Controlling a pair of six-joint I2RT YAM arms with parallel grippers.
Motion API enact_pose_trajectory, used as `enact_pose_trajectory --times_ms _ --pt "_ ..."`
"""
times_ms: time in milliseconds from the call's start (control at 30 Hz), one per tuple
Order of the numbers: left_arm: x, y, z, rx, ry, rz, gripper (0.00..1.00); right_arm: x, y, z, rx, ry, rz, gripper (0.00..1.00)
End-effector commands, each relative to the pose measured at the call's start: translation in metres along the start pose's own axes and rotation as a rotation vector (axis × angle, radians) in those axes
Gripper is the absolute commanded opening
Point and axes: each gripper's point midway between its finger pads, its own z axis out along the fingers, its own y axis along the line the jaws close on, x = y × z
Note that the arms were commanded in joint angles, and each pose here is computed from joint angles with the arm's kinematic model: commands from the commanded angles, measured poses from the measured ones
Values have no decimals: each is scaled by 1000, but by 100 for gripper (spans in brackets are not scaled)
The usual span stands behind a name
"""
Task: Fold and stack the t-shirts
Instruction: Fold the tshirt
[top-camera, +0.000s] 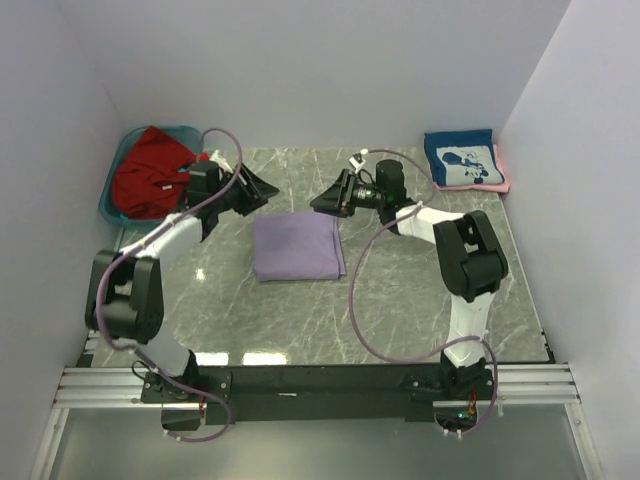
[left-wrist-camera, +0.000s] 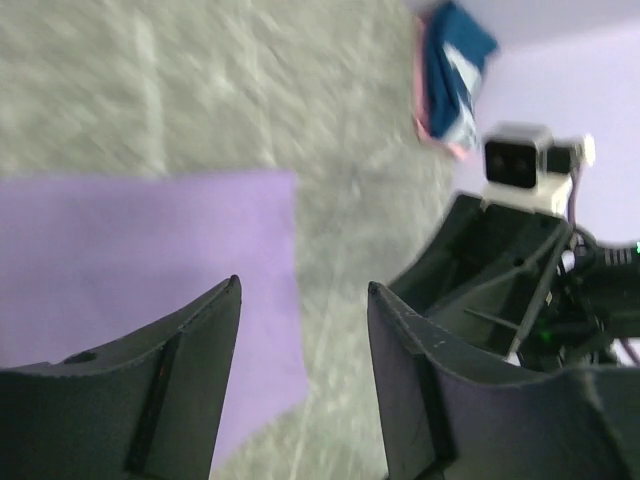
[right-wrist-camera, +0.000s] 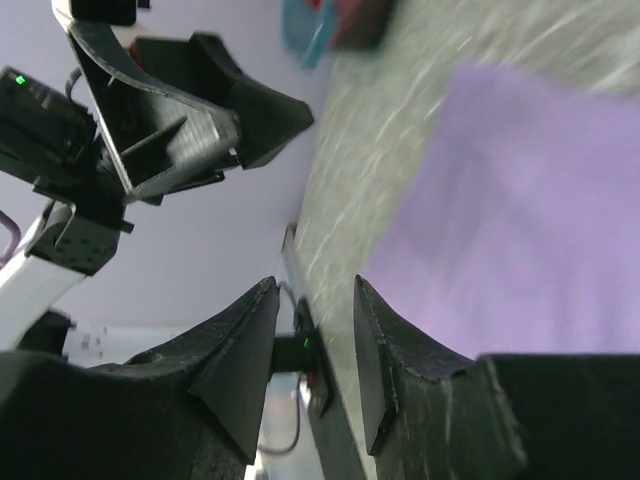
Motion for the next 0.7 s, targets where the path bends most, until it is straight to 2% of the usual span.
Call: enact_pose_trajectory --times_ms 0,33,167,267,400,533,667 --pt "56 18 -9 -56 84 -20 58 36 9 0 -33 37 -24 43" --pt "65 16 -10 -40 92 -35 57 42 3 0 -22 45 -14 43" --pt "122 73 -20 -130 194 -177 54 68 -48 -7 36 84 52 42" --pt "144 103 -32 -169 212 -251 54 86 -94 -12 90 117 134 40" --pt "142 127 -49 -222 182 -282 54 87 -123 -25 150 89 173 38" --pt "126 124 -63 -245 134 -231 55 81 -112 -30 165 90 131 38" --pt "98 104 -75 -263 65 -141 55 75 -66 -32 150 85 30 38"
